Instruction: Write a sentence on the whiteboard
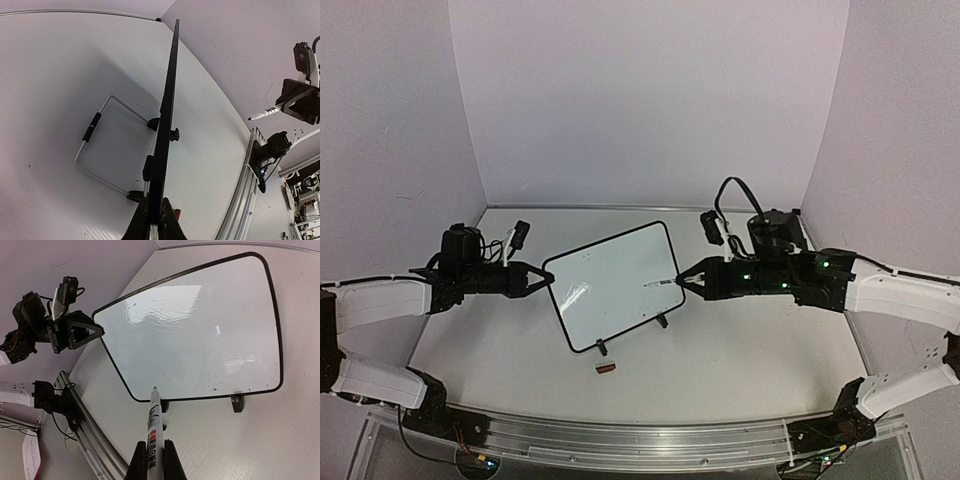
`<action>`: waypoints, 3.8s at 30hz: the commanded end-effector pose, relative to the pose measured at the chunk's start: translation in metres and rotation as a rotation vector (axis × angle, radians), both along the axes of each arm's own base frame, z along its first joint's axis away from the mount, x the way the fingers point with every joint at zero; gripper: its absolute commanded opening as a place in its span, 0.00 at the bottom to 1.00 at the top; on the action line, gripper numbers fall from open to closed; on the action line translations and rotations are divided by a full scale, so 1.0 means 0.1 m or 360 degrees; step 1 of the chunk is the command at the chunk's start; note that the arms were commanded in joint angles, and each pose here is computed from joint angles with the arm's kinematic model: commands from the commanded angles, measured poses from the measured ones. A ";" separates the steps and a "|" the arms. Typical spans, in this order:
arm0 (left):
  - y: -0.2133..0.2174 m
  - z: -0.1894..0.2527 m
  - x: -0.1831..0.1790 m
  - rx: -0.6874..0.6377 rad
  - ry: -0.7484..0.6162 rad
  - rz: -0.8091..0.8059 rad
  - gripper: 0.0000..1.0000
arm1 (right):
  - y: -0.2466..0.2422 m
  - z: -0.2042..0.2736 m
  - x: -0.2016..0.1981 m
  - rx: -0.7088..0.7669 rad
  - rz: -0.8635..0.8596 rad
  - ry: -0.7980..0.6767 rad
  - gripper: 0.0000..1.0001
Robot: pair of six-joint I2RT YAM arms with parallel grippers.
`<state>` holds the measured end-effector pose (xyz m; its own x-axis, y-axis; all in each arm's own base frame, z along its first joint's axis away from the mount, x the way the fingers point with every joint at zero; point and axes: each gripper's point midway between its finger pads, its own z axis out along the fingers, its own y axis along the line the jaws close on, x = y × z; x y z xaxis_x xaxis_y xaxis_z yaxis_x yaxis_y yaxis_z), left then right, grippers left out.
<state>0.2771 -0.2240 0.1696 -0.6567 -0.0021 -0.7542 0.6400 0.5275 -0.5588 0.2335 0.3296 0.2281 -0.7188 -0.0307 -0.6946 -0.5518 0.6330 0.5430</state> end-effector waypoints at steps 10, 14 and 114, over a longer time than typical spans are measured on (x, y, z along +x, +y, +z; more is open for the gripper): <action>0.10 0.01 0.08 0.0037 -0.0086 0.0052 0.00 | 1.05 0.29 0.26 0.0263 0.0216 -0.0178 0.00; 0.10 -0.01 0.08 0.0043 -0.0080 0.0052 0.00 | 1.26 0.30 0.31 0.0327 0.0273 -0.0175 0.00; 0.11 0.01 0.08 0.0064 -0.0099 0.0054 0.00 | 1.58 -0.02 0.55 0.0422 0.0228 -0.0040 0.00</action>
